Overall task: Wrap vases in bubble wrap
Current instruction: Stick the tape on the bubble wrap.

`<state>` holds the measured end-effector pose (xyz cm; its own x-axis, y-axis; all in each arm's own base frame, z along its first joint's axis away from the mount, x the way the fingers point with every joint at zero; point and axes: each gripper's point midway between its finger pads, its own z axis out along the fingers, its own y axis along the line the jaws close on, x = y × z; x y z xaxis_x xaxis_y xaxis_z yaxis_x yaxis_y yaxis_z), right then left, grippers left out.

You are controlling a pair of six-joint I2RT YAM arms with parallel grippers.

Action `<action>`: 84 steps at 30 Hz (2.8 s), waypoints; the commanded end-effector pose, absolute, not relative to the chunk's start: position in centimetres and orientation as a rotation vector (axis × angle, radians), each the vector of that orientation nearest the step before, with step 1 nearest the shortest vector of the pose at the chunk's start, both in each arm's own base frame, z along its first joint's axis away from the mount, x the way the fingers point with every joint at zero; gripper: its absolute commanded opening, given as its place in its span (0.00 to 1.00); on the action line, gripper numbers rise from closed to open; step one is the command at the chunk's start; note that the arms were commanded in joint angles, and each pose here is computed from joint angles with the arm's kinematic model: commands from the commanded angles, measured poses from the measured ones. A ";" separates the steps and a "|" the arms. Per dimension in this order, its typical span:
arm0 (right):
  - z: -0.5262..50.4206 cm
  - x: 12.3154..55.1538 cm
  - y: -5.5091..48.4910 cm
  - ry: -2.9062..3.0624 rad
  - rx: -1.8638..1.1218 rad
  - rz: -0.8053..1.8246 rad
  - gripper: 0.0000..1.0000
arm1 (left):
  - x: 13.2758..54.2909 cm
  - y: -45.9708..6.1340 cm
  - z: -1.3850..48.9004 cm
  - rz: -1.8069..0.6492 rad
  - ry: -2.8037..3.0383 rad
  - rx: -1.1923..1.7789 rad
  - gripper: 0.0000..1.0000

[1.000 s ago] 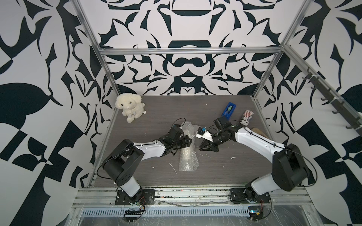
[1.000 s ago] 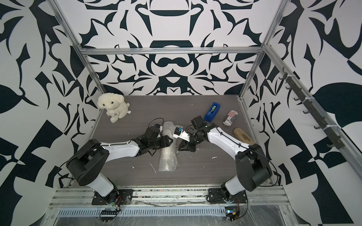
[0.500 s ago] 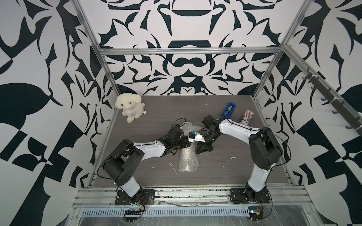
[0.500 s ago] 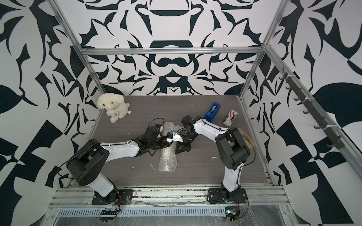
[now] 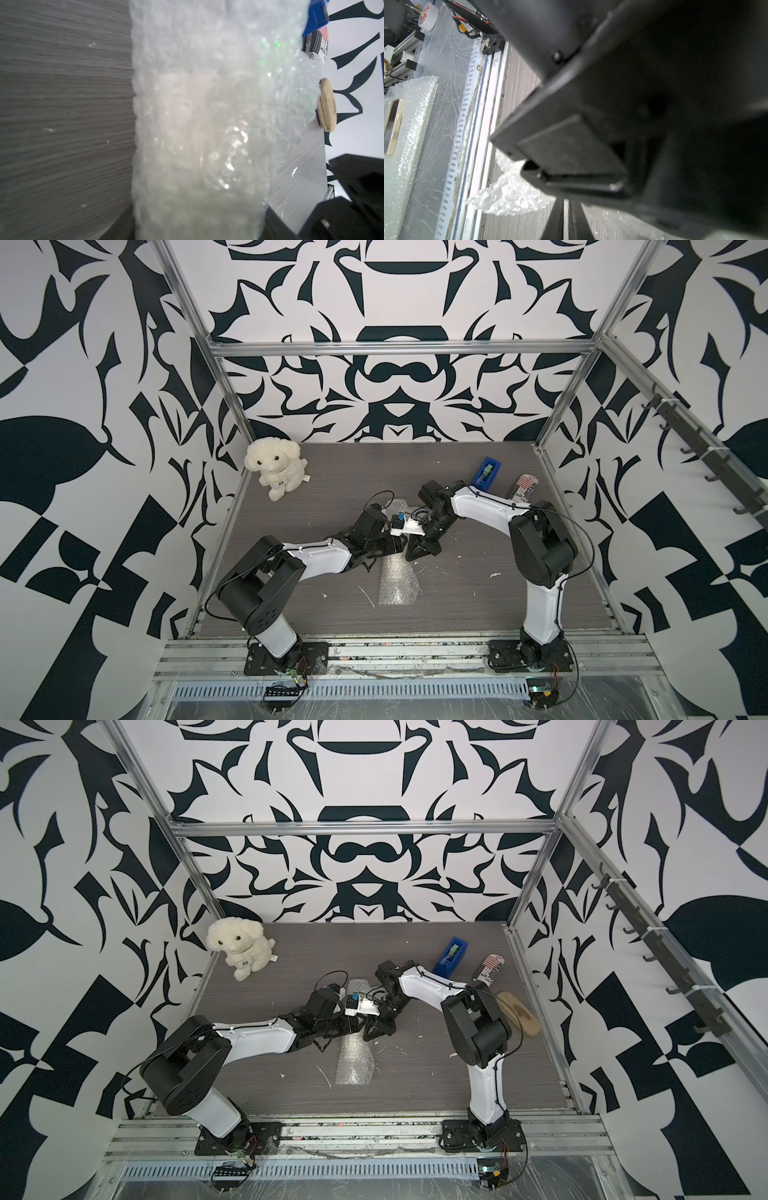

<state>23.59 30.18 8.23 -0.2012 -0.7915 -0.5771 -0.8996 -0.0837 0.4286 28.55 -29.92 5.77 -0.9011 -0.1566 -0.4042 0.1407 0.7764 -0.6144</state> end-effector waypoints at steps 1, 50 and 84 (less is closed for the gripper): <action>8.4 23.3 30.1 2.071 -1.902 1.141 0.11 | 29.2 -31.0 8.6 -1.008 2.439 0.008 0.21; 7.9 24.2 31.5 2.176 -1.868 1.220 0.08 | 29.4 -27.4 11.4 -1.027 2.223 -0.202 1.00; 8.6 24.4 31.9 2.181 -1.845 1.248 0.06 | 26.4 -26.2 9.5 -1.028 2.232 -0.047 0.71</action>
<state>24.30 31.48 6.29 -0.3124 -0.8353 -0.4524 -0.8249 0.0023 0.5653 27.13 -26.68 10.39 -0.7650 -0.3346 -0.5504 0.2248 0.6620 -0.7149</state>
